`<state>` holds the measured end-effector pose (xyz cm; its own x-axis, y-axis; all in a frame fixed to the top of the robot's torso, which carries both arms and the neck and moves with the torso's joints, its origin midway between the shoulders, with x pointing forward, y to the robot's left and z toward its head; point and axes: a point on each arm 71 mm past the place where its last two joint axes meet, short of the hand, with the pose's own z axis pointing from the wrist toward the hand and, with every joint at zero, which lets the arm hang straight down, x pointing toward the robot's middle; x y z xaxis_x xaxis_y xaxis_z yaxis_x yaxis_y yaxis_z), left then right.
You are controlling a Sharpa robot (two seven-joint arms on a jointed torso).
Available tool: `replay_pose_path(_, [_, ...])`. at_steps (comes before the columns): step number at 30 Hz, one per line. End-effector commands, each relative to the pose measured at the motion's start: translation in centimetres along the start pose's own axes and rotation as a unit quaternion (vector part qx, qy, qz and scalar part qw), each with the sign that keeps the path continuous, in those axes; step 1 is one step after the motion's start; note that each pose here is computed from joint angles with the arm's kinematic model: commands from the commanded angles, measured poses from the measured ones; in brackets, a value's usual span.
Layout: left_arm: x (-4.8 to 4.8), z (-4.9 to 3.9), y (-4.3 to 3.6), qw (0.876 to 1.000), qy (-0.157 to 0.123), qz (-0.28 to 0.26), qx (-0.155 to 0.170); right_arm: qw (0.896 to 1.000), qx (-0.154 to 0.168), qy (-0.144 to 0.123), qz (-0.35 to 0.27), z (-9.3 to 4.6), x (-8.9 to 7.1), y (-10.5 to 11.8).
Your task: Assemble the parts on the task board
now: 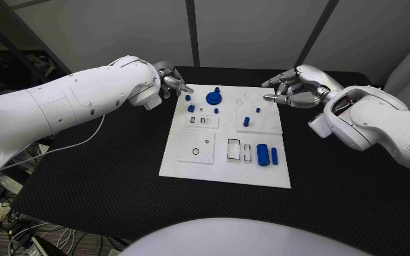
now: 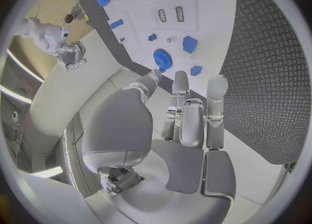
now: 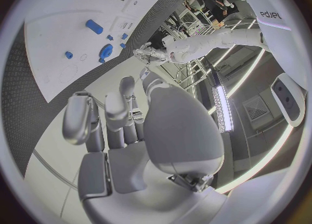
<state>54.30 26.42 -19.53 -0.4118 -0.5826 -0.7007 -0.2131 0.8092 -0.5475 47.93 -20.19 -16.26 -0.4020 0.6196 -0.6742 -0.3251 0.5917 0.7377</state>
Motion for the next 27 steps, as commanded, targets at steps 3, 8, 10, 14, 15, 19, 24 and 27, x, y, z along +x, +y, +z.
replay_pose_path(3, [-0.08, 0.38, -0.17, 1.0, 0.002, 0.017, 0.005, 1.0, -0.003, 0.001, -0.001, 0.0, -0.1, 0.1])
replay_pose_path(8, [-0.2, 0.64, -0.12, 1.0, -0.004, 0.023, 0.004, 1.0, -0.002, 0.0, -0.001, 0.0, -0.1, 0.1])
replay_pose_path(10, [-0.1, 0.69, -0.19, 0.999, -0.003, 0.032, 0.004, 1.0, -0.001, 0.0, -0.001, 0.0, -0.1, 0.1])
replay_pose_path(14, [0.49, 0.79, -0.29, 0.998, 0.007, 0.059, -0.002, 1.0, -0.002, 0.0, -0.004, 0.0, -0.1, 0.1])
replay_pose_path(15, [0.67, 0.82, -0.29, 0.998, 0.01, 0.065, -0.005, 1.0, -0.002, 0.0, -0.005, 0.0, 0.0, 0.1])
replay_pose_path(19, [1.43, 0.98, -0.29, 0.995, 0.027, 0.098, -0.019, 1.0, -0.002, 0.0, -0.007, 0.1, 0.0, 0.2])
replay_pose_path(24, [2.0, 1.18, -0.31, 0.992, 0.037, 0.119, -0.02, 1.0, -0.003, 0.0, -0.007, 0.1, 0.0, 0.2])
replay_pose_path(27, [2.01, 1.2, -0.56, 0.992, 0.03, 0.122, 0.0, 1.0, -0.002, 0.0, -0.008, 0.1, 0.0, 0.1])
